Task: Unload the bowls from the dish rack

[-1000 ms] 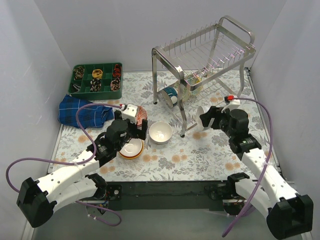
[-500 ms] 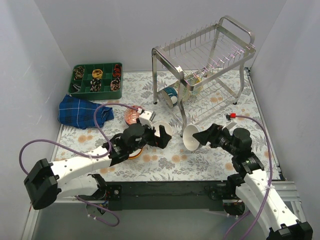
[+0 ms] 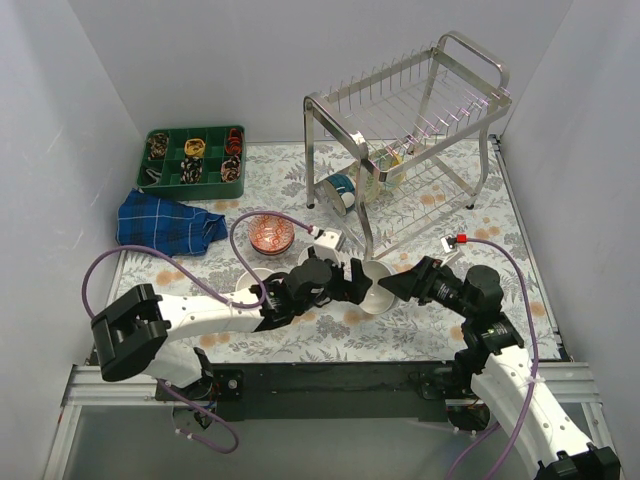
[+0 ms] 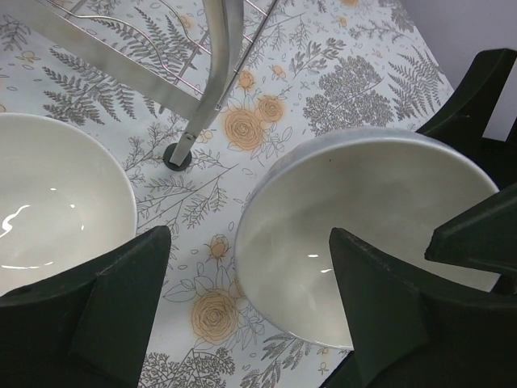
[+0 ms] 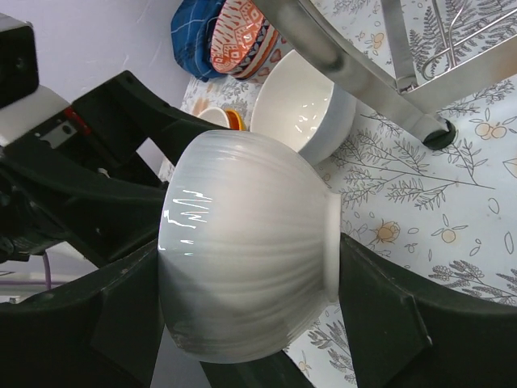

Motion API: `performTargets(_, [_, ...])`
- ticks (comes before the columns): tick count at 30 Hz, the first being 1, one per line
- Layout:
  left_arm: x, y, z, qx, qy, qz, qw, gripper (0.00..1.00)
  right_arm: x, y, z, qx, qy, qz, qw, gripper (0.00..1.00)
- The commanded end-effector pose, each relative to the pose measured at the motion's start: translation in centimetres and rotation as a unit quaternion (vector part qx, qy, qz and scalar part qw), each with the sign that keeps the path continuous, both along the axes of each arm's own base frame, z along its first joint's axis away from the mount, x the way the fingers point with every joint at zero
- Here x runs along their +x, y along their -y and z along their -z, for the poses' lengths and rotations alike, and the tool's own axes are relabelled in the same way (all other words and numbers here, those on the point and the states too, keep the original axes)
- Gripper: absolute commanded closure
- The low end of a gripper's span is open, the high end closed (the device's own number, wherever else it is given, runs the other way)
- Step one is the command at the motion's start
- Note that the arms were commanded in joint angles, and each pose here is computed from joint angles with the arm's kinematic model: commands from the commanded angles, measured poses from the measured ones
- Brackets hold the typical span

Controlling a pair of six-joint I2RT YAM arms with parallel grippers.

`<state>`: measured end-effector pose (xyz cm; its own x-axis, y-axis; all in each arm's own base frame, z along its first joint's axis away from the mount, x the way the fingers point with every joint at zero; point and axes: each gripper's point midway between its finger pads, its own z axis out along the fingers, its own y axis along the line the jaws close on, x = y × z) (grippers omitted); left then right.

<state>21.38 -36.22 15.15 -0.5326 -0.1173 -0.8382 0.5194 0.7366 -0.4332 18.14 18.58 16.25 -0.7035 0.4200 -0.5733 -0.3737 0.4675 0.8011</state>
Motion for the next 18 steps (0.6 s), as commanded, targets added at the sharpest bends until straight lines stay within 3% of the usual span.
performTargets(1, [0.2, 1.7, -1.7, -0.029, 0.009, -0.007, 1.0, 0.24, -0.3, -0.7, -3.5, 0.035, 0.062, -0.026, 0.997, 0.9])
performTargets(7, [0.0, 1.8, -1.2, -0.022, 0.008, -0.007, 1.0, 0.64, -0.3, -0.7, -3.7, 0.041, 0.065, -0.024, 0.997, 0.89])
performTargets(12, [-0.1, 2.0, -0.8, -0.02, 0.005, 0.0, 1.0, 0.9, -0.1, -0.7, -3.7, 0.041, 0.063, -0.024, 0.997, 0.89])
performTargets(13, [-0.1, 2.0, -0.7, -0.017, 0.006, 0.001, 1.0, 1.0, -0.1, -0.8, -3.8, 0.041, 0.065, -0.026, 0.997, 0.89])
performTargets(16, [0.1, 1.4, -0.9, -0.005, 0.017, -0.005, 1.0, 1.0, -0.1, -0.8, -3.7, 0.036, 0.067, -0.027, 0.997, 0.79])
performTargets(18, [0.3, 0.6, -1.3, 0.011, 0.031, -0.008, 0.999, 1.0, 0.1, -0.6, -3.5, 0.031, 0.07, -0.021, 0.997, 0.61])
